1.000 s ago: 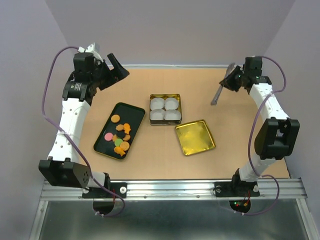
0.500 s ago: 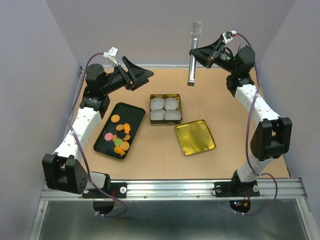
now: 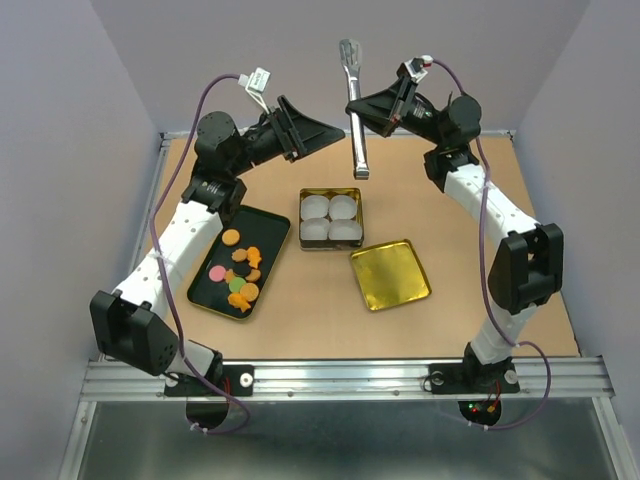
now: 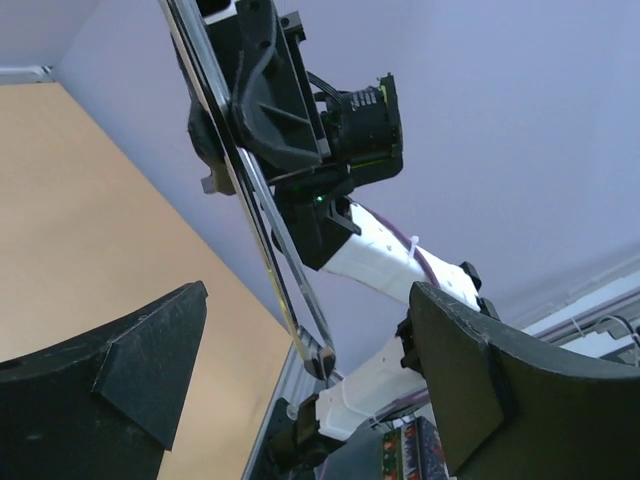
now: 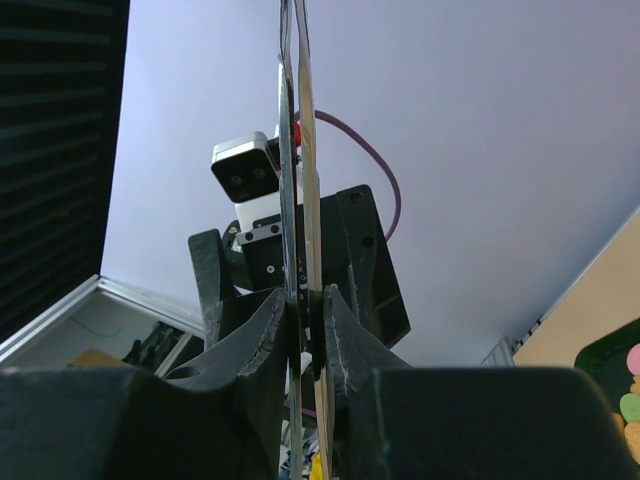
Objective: Pack the cookies
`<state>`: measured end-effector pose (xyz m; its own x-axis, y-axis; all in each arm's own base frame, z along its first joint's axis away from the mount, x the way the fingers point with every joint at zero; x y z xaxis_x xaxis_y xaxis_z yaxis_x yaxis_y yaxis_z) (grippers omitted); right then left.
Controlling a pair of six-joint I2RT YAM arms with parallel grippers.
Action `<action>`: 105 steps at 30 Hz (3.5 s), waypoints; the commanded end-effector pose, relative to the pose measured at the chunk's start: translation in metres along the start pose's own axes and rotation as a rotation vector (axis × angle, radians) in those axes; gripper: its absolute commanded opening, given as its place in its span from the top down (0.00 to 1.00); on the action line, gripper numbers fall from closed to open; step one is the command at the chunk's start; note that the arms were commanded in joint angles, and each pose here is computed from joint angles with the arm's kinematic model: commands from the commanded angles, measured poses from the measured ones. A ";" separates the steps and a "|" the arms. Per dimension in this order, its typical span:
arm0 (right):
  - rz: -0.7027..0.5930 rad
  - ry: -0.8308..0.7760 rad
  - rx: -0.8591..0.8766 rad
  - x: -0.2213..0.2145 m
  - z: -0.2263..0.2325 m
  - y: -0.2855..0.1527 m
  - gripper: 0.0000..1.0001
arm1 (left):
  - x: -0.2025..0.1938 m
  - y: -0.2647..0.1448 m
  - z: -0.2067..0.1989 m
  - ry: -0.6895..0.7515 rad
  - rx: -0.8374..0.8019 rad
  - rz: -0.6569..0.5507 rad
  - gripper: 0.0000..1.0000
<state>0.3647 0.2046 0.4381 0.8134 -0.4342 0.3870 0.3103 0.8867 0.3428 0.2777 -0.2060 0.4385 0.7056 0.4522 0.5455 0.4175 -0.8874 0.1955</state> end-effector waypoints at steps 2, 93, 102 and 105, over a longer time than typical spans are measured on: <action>0.020 -0.082 0.115 -0.004 0.033 0.012 0.80 | 0.005 0.011 -0.014 0.079 -0.034 -0.023 0.08; -0.035 -0.041 0.068 -0.030 -0.004 0.018 0.92 | 0.015 0.055 0.038 0.054 0.086 0.110 0.59; -0.024 -0.049 0.070 -0.030 -0.006 0.019 0.76 | 0.008 0.056 0.041 0.044 0.073 0.148 0.73; -0.017 -0.055 0.065 -0.032 -0.007 0.018 0.34 | 0.007 0.053 0.041 0.045 0.079 0.150 0.76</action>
<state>0.3729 0.2350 0.4045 0.7901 -0.4890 0.3696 0.3679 0.8606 0.3522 0.3349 -0.2455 0.4015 0.7804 0.3258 0.5337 0.3935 -0.9192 -0.0142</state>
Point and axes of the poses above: each gripper's point midway between its finger pads, its own y axis out along the fingers, its own z axis along the line the jaws close on, x = y × z, the point moved 9 cm from there along -y, back along the fingers, and after that the axes turned 6 degrees about -y, right-handed, at the moved point
